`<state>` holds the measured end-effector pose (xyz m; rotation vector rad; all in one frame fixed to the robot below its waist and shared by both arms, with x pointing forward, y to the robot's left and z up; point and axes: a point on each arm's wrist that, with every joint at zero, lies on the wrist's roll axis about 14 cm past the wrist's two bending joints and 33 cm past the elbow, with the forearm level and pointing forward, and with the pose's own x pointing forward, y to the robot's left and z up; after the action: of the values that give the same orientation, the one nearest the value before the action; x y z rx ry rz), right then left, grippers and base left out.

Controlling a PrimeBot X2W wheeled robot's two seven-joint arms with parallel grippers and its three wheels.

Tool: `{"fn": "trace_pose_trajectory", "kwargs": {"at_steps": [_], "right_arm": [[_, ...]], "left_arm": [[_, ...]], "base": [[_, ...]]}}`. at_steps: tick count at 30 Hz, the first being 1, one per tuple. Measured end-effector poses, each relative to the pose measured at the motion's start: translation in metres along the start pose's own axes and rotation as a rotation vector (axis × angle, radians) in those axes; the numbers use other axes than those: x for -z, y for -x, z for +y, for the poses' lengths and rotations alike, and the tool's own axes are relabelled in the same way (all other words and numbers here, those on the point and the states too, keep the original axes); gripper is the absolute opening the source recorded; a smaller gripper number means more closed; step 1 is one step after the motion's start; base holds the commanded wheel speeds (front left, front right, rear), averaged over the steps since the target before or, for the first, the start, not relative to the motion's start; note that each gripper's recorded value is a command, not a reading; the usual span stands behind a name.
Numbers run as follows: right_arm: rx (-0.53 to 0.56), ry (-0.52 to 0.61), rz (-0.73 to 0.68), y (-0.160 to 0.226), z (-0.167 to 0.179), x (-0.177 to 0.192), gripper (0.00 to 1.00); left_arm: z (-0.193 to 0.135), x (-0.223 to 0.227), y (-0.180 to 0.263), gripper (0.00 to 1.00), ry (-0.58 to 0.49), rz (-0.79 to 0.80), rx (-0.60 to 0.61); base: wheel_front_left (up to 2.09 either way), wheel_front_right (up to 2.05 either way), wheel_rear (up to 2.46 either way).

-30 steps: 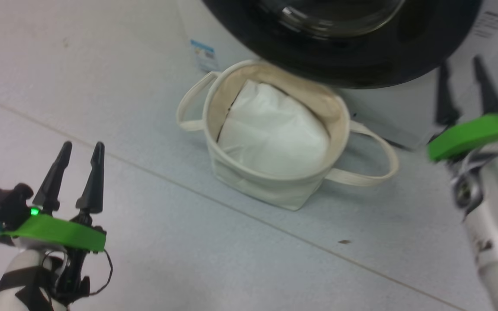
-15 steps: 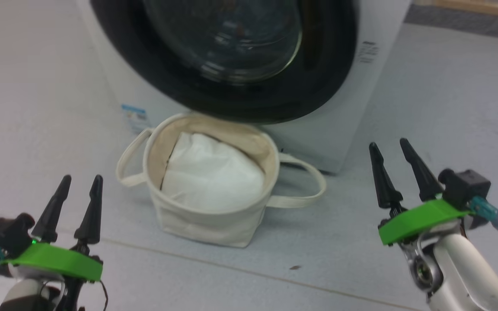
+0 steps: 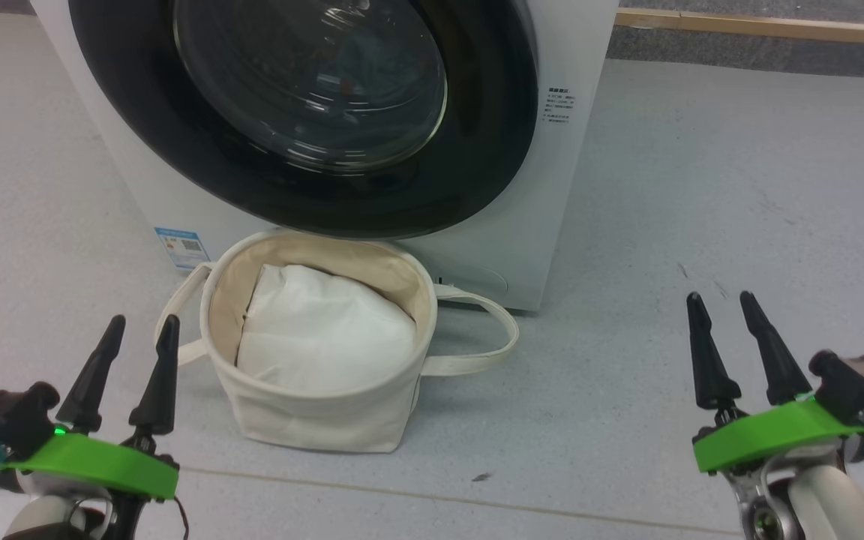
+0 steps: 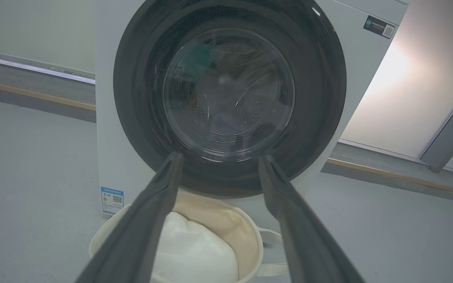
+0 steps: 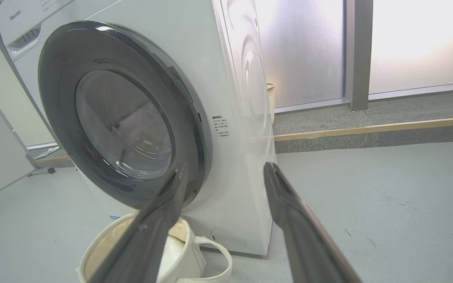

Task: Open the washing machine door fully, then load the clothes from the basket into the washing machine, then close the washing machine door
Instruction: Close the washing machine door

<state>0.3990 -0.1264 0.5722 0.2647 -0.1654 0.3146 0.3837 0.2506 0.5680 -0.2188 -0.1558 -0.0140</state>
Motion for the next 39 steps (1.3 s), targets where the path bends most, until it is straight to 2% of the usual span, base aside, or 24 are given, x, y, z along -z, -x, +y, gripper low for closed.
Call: {"fn": "trace_pose_trajectory", "kwargs": {"at_steps": [9, 39], "right_arm": [[0.015, -0.028, 0.024, 0.008, 0.003, 0.012, 1.00], [0.009, -0.022, 0.015, 0.002, 0.008, 0.013, 1.00]], "left_arm": [[0.007, 0.006, 0.005, 1.00, 0.009, 0.028, -0.011], [0.014, 0.008, 0.007, 1.00, 0.010, 0.035, -0.031]], "base": [[0.00, 0.00, 0.00], [0.00, 0.00, 0.00]]}}
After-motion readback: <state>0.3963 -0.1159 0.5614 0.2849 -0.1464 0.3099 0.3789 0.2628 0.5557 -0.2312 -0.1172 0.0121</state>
